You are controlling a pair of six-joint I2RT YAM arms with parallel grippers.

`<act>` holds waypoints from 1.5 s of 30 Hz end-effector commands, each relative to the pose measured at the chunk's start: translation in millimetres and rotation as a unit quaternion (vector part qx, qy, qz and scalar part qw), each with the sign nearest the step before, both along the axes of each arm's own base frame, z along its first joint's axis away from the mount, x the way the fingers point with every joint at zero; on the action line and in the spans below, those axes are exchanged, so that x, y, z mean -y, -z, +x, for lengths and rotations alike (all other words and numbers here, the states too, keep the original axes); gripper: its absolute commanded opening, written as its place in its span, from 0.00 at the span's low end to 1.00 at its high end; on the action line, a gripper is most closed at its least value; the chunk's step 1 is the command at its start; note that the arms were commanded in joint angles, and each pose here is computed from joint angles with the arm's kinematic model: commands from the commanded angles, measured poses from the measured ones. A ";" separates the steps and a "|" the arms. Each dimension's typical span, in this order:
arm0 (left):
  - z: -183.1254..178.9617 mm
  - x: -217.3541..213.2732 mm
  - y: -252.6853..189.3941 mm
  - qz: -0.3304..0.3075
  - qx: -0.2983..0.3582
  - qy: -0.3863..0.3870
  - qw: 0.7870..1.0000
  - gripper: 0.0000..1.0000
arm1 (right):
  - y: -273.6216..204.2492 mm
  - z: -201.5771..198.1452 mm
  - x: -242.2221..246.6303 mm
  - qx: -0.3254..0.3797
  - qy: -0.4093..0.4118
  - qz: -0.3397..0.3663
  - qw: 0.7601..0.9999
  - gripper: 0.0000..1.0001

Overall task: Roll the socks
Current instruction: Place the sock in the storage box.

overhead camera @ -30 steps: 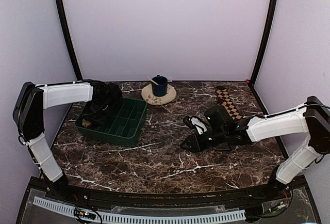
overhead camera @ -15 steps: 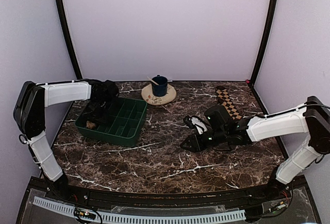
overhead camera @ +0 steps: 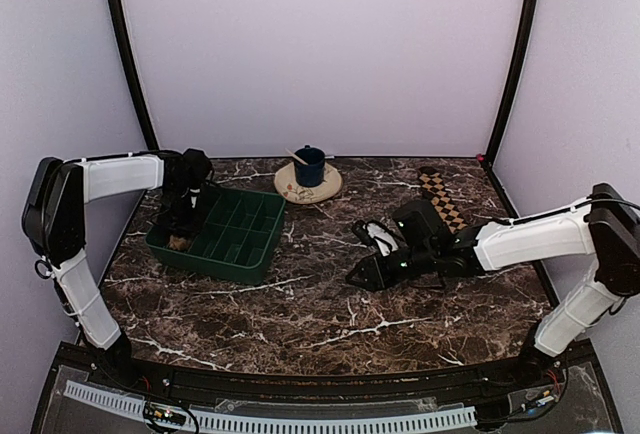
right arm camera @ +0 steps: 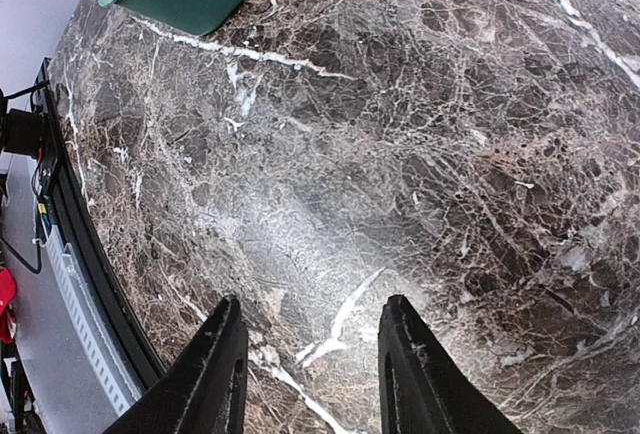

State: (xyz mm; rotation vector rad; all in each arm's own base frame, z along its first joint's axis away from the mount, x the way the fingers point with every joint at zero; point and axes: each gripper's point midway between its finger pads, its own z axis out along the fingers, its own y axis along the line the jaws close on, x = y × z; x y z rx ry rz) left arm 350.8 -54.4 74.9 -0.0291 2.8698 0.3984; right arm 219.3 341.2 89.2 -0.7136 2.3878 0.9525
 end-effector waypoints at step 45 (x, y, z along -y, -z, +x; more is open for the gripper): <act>13.4 15.3 -57.9 -0.164 0.072 0.030 0.983 0.43 | -0.6 22.6 -28.5 -0.012 -0.005 -0.005 1.000 0.42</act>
